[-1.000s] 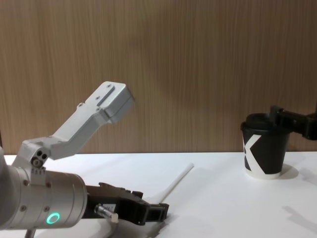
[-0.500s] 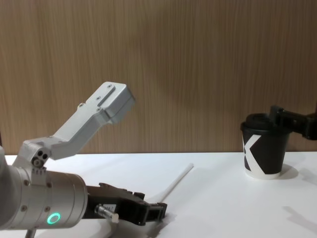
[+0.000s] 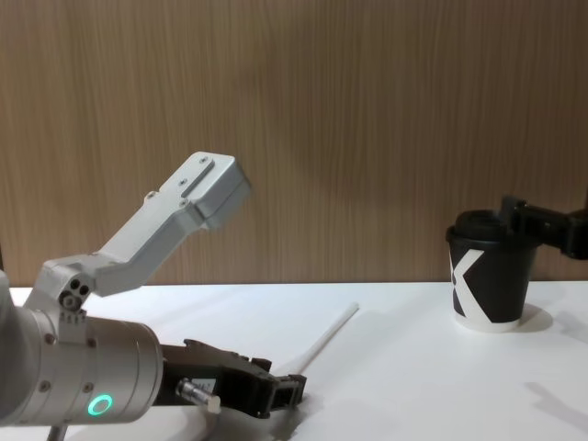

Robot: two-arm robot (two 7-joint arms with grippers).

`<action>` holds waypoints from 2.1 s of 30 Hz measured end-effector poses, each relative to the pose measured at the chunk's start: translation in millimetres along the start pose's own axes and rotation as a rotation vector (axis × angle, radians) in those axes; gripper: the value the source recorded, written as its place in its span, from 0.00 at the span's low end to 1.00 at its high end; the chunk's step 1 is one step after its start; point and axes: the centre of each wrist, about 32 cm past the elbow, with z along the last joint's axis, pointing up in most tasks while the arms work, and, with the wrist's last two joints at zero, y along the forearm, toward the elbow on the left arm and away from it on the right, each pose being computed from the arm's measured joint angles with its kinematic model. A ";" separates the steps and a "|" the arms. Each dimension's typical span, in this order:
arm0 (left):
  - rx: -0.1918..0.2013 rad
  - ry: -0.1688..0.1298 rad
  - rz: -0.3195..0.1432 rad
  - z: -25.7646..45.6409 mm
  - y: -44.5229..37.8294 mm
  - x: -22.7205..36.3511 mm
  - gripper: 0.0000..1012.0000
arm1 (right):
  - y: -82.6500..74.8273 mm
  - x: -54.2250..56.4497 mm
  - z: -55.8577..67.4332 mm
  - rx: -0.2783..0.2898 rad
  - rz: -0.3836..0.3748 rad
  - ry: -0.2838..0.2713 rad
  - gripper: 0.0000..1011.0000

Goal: Pick up the straw with one hand, pass it to the other hand, and insert it into the cup.

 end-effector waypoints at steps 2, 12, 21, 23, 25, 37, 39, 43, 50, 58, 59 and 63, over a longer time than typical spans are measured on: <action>0.000 0.000 0.000 0.0 0.0 0.0 0.41 | 0.0 0.0 0.0 0.000 0.000 0.000 0.99; 0.000 0.000 0.000 0.0 0.0 0.0 0.35 | 0.0 0.0 0.0 0.000 0.000 0.000 0.99; 0.001 0.000 0.000 -0.1 0.0 0.0 0.29 | 0.0 0.0 0.0 0.000 0.000 0.000 0.99; 0.001 0.000 0.000 -0.1 0.0 0.0 0.27 | 0.0 0.0 0.0 0.000 0.000 0.000 0.99; 0.001 0.000 0.000 -0.1 0.0 0.0 0.26 | 0.0 0.0 0.0 0.000 0.000 0.000 0.99; 0.001 0.000 0.000 -0.1 0.0 0.0 0.08 | 0.0 0.0 0.0 0.000 0.000 0.000 0.99; 0.001 0.000 0.000 -0.1 0.0 0.0 0.06 | 0.0 0.0 0.0 0.000 0.000 0.000 0.99; 0.001 0.000 0.000 0.0 0.0 0.0 0.03 | 0.0 0.0 0.0 0.000 0.000 0.000 0.99; 0.001 0.000 0.000 0.0 0.0 0.0 0.00 | 0.0 0.0 0.0 0.000 0.000 0.000 0.99; -0.002 -0.009 -0.003 -0.3 0.6 -0.2 0.00 | 0.0 0.0 0.0 0.000 0.000 0.000 0.99; -0.005 -0.013 -0.004 -0.6 0.8 -0.2 0.00 | 0.0 0.0 0.0 0.000 0.000 0.000 0.99; -0.021 -0.031 -0.006 -1.0 1.9 0.2 0.00 | 0.0 0.0 0.0 0.000 0.000 0.000 0.99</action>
